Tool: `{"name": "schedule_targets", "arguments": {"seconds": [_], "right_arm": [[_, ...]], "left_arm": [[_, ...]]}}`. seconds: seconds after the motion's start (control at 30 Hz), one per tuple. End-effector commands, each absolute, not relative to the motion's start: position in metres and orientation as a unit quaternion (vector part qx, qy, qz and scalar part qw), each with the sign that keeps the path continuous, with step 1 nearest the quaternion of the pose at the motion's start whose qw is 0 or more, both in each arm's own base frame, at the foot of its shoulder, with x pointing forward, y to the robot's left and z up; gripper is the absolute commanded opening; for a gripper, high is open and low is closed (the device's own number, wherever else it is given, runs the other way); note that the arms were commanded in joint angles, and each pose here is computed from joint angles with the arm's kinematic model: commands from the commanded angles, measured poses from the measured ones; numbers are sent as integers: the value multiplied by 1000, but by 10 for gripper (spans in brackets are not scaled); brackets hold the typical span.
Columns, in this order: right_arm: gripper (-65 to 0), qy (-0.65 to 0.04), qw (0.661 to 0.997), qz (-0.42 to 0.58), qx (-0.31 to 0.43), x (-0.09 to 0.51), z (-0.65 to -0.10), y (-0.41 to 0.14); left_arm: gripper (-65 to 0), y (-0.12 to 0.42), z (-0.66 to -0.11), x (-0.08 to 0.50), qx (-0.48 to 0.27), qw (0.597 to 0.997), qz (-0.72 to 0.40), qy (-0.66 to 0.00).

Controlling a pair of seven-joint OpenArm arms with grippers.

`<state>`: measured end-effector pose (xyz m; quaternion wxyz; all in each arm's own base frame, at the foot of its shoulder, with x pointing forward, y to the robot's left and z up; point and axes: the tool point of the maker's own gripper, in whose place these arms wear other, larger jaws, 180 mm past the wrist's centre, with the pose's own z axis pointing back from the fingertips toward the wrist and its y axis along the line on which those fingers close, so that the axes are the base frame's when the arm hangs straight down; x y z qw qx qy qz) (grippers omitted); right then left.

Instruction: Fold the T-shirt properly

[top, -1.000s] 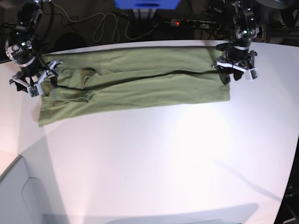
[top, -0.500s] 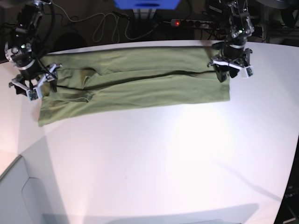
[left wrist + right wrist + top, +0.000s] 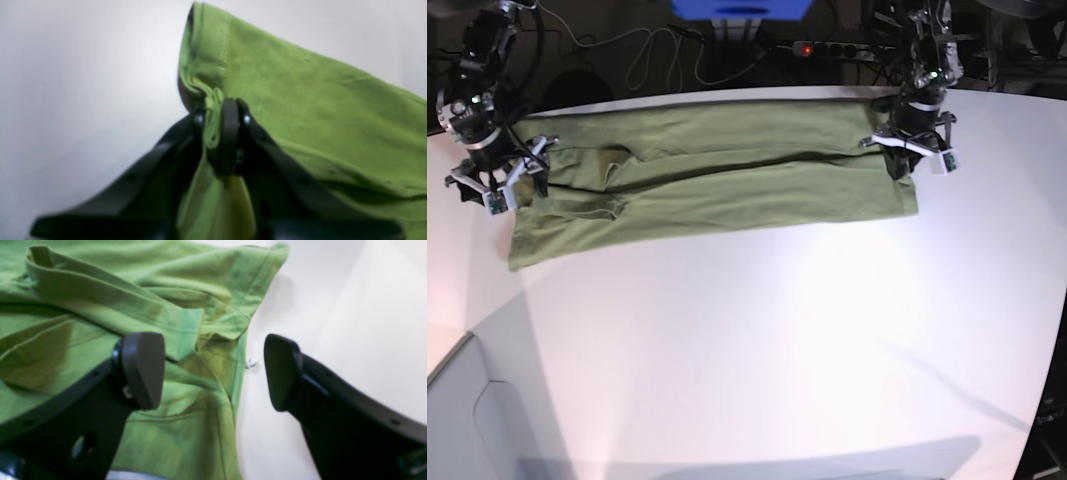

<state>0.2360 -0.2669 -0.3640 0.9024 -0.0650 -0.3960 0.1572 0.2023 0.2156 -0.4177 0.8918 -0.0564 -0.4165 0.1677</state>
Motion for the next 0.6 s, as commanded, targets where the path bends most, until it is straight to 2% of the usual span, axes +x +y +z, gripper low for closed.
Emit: {"name": "schedule_targets", "arguments": {"seconds": [0.0,0.27,0.57], "right_arm": [[-202,-415,892,165,-70,243,-351,-269],[-202,-415,892,165,-70,243,-351,-269],[-202,-421,889,166,-72,247,-348,-269]], "left_arm": [[-650,211,-394,214,-65,876,156,-452],[-650,178,-314,237,-97,825,136,-541],[-650,82,-318,234,-210,830,81,-511]]}}
